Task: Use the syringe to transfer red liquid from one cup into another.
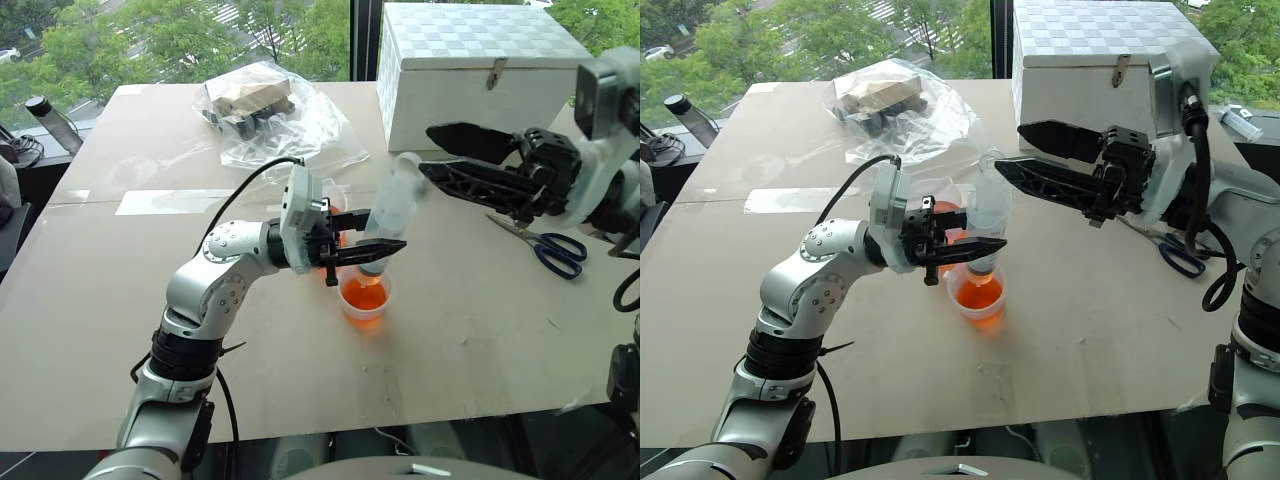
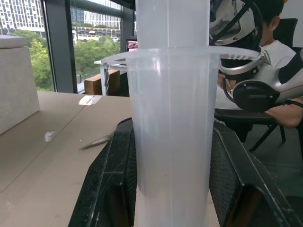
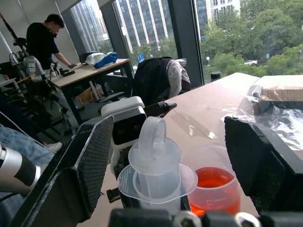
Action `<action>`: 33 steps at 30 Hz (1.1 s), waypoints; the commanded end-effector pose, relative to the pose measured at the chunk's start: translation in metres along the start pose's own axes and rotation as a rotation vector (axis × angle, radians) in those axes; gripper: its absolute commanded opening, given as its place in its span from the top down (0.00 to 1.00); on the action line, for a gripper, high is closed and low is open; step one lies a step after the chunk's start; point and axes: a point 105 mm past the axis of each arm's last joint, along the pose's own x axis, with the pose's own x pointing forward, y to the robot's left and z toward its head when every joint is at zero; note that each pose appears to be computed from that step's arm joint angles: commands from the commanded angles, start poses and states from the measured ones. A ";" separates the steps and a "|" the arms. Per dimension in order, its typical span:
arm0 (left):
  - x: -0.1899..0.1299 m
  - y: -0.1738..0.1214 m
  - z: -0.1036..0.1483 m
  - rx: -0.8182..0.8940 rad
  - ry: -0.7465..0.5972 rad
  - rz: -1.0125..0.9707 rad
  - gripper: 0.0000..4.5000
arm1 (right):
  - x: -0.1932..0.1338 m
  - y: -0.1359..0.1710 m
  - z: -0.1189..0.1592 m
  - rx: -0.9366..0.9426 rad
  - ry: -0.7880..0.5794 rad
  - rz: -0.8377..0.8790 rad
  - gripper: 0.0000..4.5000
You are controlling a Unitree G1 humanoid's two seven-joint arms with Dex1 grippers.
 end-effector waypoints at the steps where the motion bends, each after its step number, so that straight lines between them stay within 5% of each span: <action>1: 0.002 -0.001 0.005 0.041 -0.020 -0.014 0.69 | 0.003 0.007 -0.001 -0.025 0.013 0.009 0.17; 3: 0.002 -0.001 0.005 0.042 -0.020 -0.012 0.69 | 0.005 0.008 -0.002 -0.020 0.017 0.021 0.30; 8: 0.001 0.001 0.006 0.045 -0.022 -0.008 0.69 | 0.007 0.010 -0.007 -0.002 0.040 0.029 0.85; 10: 0.000 0.001 0.006 0.045 -0.025 -0.007 0.69 | 0.007 0.010 -0.012 0.007 0.057 0.028 0.99; 18: 0.002 0.002 0.008 0.048 -0.034 -0.004 0.69 | 0.003 0.013 -0.039 0.020 0.185 0.033 0.99; 33: 0.008 0.000 0.023 0.033 -0.107 -0.005 0.69 | 0.002 0.019 -0.048 0.099 0.273 0.066 0.99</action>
